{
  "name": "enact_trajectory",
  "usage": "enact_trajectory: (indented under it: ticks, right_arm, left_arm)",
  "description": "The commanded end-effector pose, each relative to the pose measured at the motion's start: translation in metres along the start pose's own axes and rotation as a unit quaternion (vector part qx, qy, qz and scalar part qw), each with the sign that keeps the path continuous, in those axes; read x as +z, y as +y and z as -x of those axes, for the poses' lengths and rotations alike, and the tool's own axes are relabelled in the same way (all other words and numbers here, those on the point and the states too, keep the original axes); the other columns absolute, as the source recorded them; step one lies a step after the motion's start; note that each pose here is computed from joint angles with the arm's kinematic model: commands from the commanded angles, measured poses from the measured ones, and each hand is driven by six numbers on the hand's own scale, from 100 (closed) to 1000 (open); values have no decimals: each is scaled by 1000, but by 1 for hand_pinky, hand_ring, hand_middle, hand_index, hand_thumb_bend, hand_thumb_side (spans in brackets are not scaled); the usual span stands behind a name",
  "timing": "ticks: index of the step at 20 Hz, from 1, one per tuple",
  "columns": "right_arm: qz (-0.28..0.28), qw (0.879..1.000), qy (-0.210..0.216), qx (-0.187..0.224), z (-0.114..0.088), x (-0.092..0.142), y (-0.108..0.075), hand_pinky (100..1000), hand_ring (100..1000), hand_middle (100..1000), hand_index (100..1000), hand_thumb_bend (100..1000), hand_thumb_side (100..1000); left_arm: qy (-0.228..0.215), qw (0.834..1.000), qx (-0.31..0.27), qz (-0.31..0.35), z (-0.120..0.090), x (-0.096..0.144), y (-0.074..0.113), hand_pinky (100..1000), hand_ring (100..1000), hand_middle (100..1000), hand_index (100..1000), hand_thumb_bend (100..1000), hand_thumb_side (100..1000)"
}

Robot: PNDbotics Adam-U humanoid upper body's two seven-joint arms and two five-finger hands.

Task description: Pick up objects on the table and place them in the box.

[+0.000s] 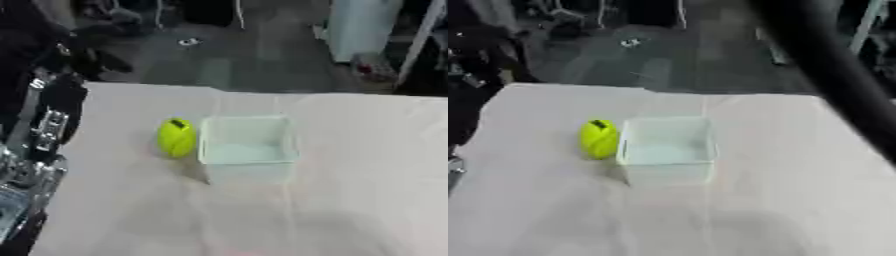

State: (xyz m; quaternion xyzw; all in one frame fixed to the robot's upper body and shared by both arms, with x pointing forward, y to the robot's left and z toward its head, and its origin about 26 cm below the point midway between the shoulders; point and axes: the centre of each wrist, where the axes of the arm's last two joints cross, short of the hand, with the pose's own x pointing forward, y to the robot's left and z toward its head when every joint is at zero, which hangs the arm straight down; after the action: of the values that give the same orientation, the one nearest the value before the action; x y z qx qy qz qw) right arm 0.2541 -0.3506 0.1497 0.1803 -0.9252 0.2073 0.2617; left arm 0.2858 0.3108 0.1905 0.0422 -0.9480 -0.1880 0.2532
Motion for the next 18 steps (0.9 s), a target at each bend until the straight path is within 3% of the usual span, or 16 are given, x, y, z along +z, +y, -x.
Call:
enact_trajectory:
  ticks: [1,11,16,17,18]
  right_arm:
    - [-74,995,-53,43,-7,-7,-6,204,476,527,590,100,955]
    - [-68,995,-50,46,-7,-4,-6,204,476,528,590,100,957]
    - [-48,996,-41,57,-11,1,-9,203,475,528,596,100,956]
    - [-48,996,-40,57,-10,1,-8,203,475,530,597,100,1000]
    - [-49,996,-40,57,-10,1,-8,201,475,529,599,100,958]
  left_arm:
    - [-13,1000,-14,8,-6,-7,7,630,624,797,816,156,794]
    - [-15,1000,-18,9,-7,-11,9,633,627,800,818,160,795]
    - [8,997,-72,24,-16,-27,29,640,631,802,817,159,782]
    - [12,995,-88,39,-17,-32,35,641,631,815,817,159,777]
    - [24,994,-91,48,-15,-35,39,654,642,807,822,158,776]
